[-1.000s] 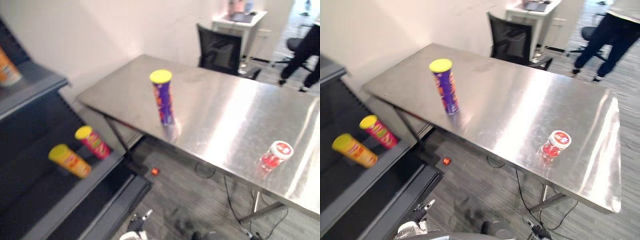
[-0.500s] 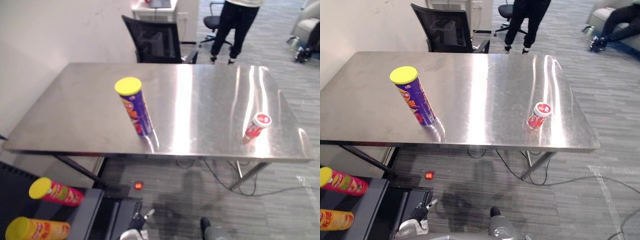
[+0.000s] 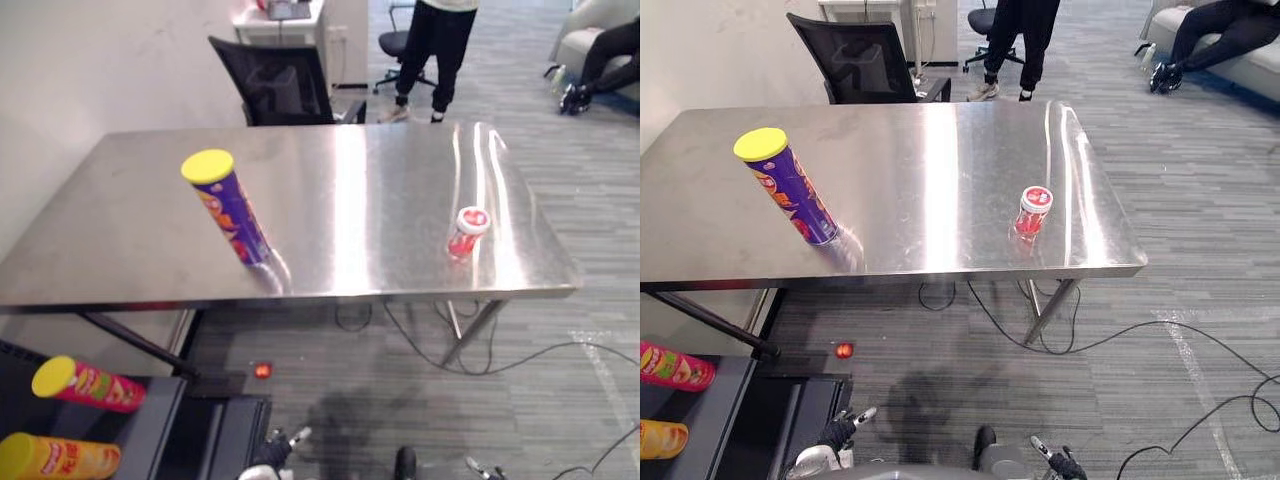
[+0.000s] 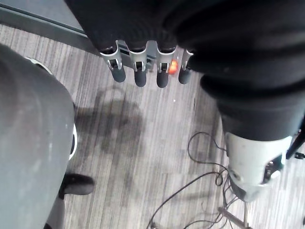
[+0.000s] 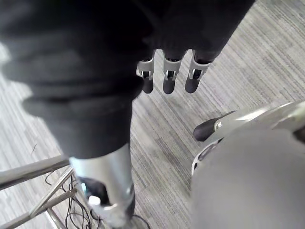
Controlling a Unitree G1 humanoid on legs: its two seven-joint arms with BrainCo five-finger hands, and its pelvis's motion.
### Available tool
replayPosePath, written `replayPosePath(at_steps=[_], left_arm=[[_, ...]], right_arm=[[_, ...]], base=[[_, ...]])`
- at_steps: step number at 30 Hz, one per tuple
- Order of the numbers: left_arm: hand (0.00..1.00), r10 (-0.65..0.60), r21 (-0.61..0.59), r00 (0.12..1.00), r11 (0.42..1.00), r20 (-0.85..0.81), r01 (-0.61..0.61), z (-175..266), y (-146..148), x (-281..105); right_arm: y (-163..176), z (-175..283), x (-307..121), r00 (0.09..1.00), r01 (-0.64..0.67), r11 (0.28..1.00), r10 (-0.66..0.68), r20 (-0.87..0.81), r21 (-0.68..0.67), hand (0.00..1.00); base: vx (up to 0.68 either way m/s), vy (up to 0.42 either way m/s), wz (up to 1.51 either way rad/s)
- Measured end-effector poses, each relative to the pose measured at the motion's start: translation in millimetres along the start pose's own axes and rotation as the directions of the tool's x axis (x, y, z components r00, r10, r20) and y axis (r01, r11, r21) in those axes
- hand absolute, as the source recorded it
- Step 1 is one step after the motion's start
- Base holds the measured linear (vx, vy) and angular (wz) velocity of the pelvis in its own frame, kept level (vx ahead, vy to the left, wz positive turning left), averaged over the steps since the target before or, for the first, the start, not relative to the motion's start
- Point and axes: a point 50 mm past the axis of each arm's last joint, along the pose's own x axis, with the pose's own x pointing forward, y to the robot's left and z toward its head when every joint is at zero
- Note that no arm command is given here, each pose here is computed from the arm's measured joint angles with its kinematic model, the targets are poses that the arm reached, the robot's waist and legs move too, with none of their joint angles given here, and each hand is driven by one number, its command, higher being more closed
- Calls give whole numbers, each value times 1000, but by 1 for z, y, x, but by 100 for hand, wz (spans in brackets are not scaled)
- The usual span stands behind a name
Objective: Put the gum and the chips on the shelf.
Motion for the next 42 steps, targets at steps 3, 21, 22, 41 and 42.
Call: replayPosePath(at_steps=[3, 21, 22, 41, 42], left_arm=[[0, 9, -5, 999, 1000, 41, -9, 9, 4, 1], [0, -16, 138, 999, 990, -46, 22, 3, 1, 5], [0, -16, 138, 999, 990, -46, 22, 3, 1, 5], [0, 117, -127, 992, 984, -57, -123, -13, 20, -4], [0, 114, -128, 992, 984, -58, -121, -14, 19, -4]], right_arm=[[5, 2, 1, 1000, -31, 997, 31, -5, -68, 0], [-24, -35, -12, 991, 74, 997, -73, -112, 7, 0], [-24, -35, -12, 991, 74, 997, -73, -112, 7, 0], [-63, 73, -14, 905, 147, 893, -295, 307, 425, 0], [-66, 77, -16, 894, 155, 890, -311, 322, 429, 0]], base=[[-28, -74, -20], [64, 106, -35], [0, 0, 0], [64, -17, -4], [69, 36, -15]])
